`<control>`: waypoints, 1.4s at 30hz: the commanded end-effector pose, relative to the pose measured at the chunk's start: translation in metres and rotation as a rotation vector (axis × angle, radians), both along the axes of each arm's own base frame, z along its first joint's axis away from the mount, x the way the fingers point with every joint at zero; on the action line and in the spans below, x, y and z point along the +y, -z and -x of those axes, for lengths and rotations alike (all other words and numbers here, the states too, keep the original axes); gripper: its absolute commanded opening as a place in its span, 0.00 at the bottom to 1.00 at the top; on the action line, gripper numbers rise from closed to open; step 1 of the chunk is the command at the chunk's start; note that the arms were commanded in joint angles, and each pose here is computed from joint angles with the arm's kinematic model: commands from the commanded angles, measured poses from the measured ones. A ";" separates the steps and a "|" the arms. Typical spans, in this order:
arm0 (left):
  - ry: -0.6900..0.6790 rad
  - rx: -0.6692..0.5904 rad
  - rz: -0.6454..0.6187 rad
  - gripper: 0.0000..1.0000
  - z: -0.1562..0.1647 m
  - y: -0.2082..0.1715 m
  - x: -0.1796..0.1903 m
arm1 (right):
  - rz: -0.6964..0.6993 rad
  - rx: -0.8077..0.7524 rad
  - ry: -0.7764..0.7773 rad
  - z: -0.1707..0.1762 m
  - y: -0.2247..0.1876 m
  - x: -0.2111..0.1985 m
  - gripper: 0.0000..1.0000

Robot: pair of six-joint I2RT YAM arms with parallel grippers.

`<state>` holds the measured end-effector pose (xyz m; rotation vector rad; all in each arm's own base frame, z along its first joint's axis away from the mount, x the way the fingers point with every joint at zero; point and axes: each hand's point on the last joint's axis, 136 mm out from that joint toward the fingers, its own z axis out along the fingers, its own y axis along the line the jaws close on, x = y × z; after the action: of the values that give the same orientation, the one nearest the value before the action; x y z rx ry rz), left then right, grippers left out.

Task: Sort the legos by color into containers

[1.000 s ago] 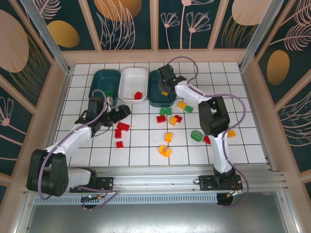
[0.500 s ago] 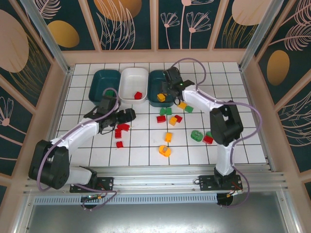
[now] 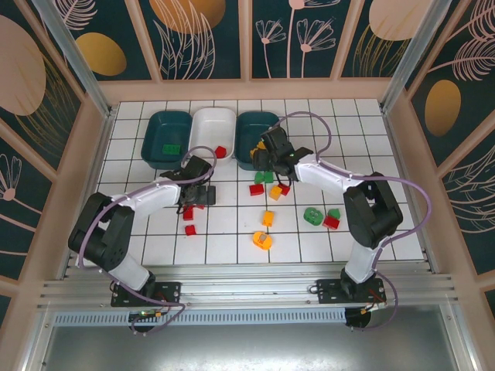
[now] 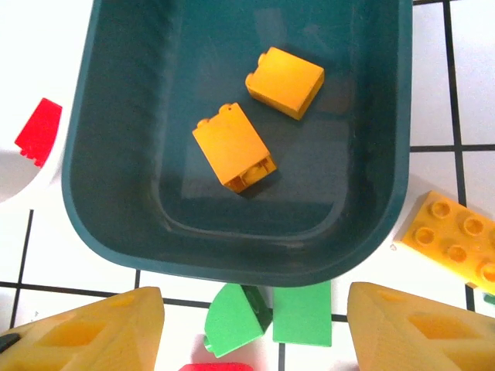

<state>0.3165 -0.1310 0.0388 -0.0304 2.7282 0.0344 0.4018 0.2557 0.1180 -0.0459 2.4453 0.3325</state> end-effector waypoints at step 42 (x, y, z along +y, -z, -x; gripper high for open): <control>0.094 -0.207 0.218 0.58 -0.119 -0.107 -0.066 | -0.057 -0.095 0.078 0.016 -0.045 -0.044 0.64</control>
<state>0.4212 -0.1997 0.1825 0.0171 2.4106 -0.2975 0.3901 0.2219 0.1477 0.0186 2.3708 0.3574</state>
